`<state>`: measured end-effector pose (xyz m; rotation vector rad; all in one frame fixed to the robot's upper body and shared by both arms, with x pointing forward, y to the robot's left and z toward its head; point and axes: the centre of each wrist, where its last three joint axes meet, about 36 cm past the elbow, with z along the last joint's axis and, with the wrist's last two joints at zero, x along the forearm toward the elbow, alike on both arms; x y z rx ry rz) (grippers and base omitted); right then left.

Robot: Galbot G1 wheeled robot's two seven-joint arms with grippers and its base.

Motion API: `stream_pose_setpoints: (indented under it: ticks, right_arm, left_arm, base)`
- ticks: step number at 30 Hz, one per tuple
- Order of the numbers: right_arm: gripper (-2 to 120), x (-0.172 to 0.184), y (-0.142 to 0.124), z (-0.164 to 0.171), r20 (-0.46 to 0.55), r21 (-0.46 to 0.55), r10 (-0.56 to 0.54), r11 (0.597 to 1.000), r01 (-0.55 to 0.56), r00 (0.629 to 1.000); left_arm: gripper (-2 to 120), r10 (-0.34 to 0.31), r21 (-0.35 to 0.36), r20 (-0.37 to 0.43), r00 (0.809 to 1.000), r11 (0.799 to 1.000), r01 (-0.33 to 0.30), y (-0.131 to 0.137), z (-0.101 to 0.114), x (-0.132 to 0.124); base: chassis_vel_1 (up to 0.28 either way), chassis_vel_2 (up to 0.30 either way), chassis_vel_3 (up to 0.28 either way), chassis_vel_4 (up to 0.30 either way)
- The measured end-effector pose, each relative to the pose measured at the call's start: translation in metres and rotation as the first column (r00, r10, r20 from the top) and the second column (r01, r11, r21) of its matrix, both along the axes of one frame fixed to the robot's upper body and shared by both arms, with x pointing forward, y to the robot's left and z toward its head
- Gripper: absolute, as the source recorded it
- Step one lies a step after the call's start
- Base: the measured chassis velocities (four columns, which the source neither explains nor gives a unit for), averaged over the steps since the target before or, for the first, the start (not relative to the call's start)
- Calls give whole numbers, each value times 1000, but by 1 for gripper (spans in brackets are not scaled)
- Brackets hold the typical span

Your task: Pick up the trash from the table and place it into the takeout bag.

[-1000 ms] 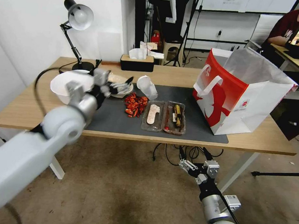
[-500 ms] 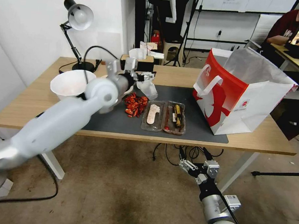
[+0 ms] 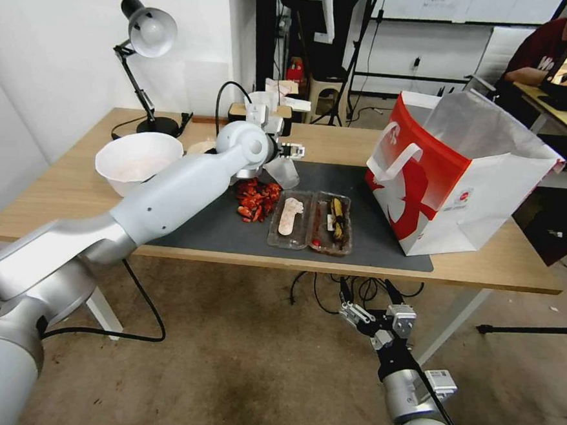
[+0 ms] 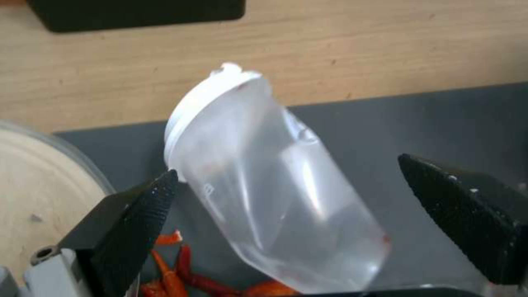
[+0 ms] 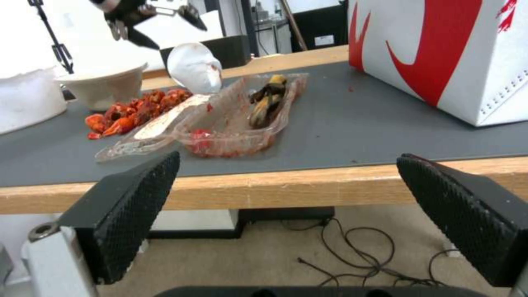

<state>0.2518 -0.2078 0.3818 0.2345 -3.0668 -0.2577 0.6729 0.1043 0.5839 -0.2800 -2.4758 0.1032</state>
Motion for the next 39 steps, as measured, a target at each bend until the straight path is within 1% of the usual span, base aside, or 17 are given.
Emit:
stream_pose_setpoints:
  ticks: [10,17,26,35,36,37,39]
  right_arm:
    - [100,0,0,0,0,0,0,1000,0,1000]
    - [100,0,0,0,0,0,0,1000,0,1000]
    - [100,0,0,0,0,0,0,1000,0,1000]
    - [100,0,0,0,0,0,0,1000,0,1000]
    - [100,0,0,0,0,0,0,1000,0,1000]
    - [100,0,0,0,0,0,0,1000,0,1000]
    - [100,0,0,0,0,0,0,1000,0,1000]
  left_arm:
    - [100,26,12,-53,998,1000,-25,-3,-15,11]
    - [100,40,9,-82,996,999,-39,-12,-23,18]
    - [100,64,11,-100,993,998,-64,-16,-24,26]
    - [100,87,6,-126,988,996,-87,-20,-24,27]
    - [95,91,9,-128,988,996,-91,-21,-24,27]
    - [95,91,9,-128,988,996,-91,-21,-24,27]
    - [88,97,13,-131,987,995,-96,-22,-26,27]
  base:
    - [0,0,0,0]
    - [0,0,0,0]
    - [0,0,0,0]
    - [0,0,0,0]
    - [0,0,0,0]
    - [0,0,0,0]
    - [0,0,0,0]
